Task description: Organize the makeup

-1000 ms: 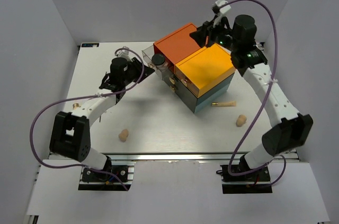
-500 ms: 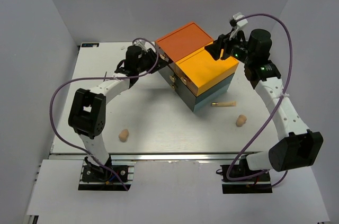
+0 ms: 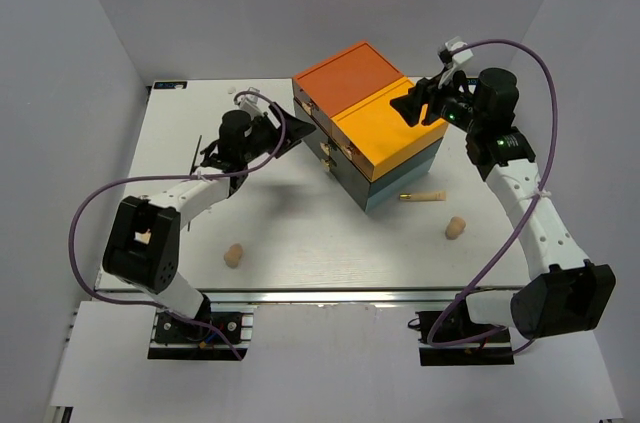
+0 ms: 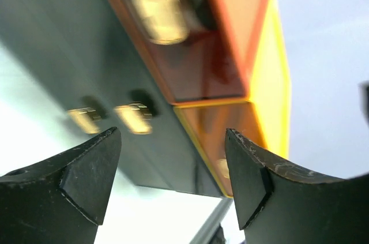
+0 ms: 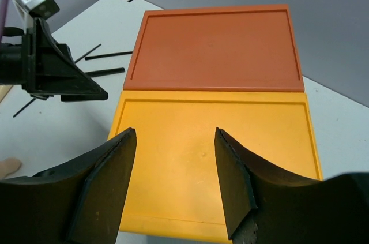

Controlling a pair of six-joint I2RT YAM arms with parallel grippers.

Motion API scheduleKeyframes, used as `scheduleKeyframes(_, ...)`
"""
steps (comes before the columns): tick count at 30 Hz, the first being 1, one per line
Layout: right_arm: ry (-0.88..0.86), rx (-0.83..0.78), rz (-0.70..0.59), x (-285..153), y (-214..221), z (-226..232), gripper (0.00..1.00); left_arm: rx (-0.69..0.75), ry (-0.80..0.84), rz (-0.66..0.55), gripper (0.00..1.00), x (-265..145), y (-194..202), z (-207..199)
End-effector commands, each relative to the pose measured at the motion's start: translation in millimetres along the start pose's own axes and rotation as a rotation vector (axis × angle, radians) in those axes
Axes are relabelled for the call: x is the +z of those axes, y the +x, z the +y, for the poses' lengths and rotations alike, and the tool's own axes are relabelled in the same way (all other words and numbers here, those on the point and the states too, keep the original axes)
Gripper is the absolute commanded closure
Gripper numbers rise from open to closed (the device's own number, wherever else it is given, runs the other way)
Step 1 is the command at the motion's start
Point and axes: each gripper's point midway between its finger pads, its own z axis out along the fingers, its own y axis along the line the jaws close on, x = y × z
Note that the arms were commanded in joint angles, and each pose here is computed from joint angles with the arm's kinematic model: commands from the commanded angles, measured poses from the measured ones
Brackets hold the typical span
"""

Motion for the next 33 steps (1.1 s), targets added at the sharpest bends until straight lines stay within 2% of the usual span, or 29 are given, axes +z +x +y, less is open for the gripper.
scheduleKeyframes(1, -0.006, -0.007, -0.034, -5.3, -8.7, 3.1, 0.38, 0.023, 0.163, 0.017, 0.18, -5.0, 1.9, -47.0)
scheduleKeyframes(8, 0.006, -0.017, -0.040, -11.0, -10.4, 3.5, 0.37, 0.018, 0.166, 0.114, 0.20, 20.1, 34.1, -53.1)
scheduleKeyframes(16, 0.023, -0.016, -0.039, -15.5, -8.4, -0.2, 0.37, 0.008, 0.191, 0.189, 0.24, 26.3, 67.2, -61.8)
scheduleKeyframes(25, 0.021, -0.016, -0.036, -14.2, -7.6, -1.8, 0.37, -0.037, 0.237, 0.187, 0.28, 26.3, 79.4, -77.1)
scheduleKeyframes(33, 0.023, -0.013, -0.038, -14.4, -7.0, -2.3, 0.37, -0.047, 0.230, 0.197, 0.29, 17.8, 84.7, -74.8)
